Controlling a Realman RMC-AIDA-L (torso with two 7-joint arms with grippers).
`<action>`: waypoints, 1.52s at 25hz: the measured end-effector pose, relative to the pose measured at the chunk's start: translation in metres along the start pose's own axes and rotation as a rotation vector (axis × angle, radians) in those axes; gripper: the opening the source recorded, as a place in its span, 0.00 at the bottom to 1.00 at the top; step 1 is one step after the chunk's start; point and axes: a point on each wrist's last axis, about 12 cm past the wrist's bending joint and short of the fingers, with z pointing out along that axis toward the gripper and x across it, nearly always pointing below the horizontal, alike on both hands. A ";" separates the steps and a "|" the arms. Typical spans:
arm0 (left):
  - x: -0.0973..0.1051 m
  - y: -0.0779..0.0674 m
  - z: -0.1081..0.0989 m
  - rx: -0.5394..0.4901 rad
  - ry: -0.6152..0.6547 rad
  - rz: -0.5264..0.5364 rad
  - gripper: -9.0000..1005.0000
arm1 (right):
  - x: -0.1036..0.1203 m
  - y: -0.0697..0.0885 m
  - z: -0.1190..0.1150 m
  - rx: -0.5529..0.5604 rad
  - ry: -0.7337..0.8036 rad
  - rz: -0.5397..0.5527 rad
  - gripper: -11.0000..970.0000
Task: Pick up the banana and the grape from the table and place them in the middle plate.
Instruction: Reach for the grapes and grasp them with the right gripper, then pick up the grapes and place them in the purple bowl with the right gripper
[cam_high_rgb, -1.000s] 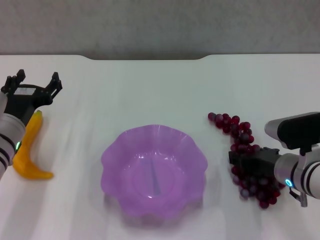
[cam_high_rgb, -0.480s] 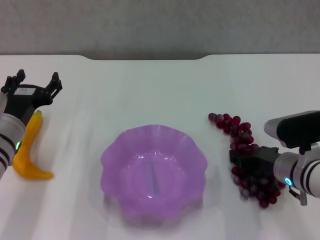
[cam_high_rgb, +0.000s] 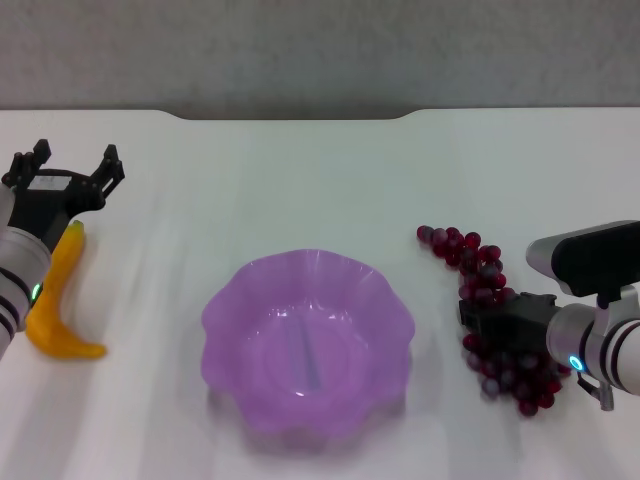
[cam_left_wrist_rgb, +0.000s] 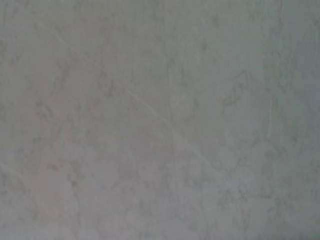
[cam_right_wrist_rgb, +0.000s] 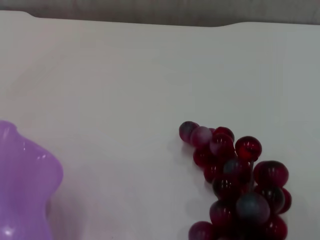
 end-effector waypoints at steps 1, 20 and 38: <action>0.000 0.000 0.000 0.000 0.000 0.000 0.89 | 0.000 0.000 0.000 0.001 -0.001 0.001 0.57; 0.003 0.002 -0.003 -0.007 0.007 -0.001 0.88 | -0.005 0.002 -0.005 0.007 -0.058 0.002 0.48; 0.002 0.002 -0.003 -0.006 0.003 -0.001 0.88 | -0.007 0.001 -0.006 0.019 -0.080 -0.009 0.41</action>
